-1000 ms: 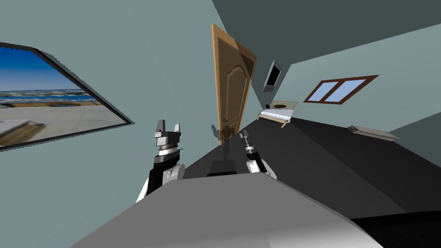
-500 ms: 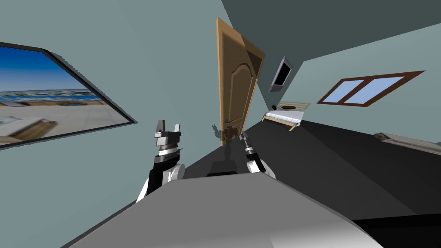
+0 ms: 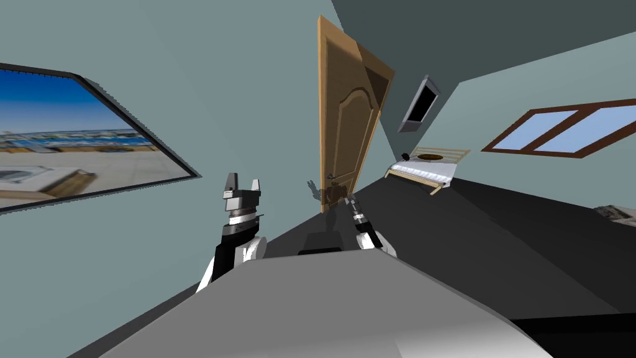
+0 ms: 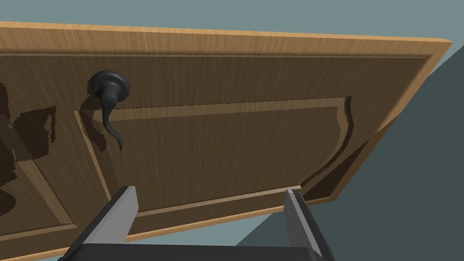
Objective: Pull the door open
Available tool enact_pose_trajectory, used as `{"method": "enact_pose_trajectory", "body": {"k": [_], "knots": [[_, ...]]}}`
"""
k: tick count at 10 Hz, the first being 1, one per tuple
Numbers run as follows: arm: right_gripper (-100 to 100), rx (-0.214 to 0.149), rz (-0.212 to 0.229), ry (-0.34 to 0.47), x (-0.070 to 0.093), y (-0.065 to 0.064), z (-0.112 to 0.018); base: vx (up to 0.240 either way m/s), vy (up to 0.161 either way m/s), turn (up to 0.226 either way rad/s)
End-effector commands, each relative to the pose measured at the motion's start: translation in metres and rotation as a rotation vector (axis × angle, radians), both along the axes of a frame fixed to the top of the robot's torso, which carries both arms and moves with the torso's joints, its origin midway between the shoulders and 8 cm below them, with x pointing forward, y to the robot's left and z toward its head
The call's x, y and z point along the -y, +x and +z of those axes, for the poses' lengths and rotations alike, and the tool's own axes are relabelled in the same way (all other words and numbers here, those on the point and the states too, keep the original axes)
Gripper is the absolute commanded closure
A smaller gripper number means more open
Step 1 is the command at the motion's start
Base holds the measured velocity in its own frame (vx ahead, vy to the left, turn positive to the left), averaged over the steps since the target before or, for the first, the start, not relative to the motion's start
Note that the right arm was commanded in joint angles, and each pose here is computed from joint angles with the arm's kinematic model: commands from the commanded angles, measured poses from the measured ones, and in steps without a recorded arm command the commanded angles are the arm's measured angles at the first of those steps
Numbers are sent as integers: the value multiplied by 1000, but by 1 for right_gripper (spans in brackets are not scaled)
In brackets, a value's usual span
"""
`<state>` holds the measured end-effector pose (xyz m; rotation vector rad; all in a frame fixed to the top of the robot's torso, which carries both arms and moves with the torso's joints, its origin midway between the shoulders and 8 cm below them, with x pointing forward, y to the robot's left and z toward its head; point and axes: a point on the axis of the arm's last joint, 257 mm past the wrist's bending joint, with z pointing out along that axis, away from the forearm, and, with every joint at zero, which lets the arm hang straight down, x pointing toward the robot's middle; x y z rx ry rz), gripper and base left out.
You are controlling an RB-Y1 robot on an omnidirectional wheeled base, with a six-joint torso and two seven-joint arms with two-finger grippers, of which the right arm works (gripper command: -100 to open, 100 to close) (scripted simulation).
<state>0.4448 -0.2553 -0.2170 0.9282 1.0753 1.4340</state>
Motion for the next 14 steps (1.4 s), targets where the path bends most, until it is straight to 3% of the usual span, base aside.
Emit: {"method": "enact_pose_trajectory", "body": {"k": [1,14], "knots": [[-100,-19,6,5,3,2,-10,87,-51,142],[-100,-161,17,27,39,8,-83,83,-65,125]]}}
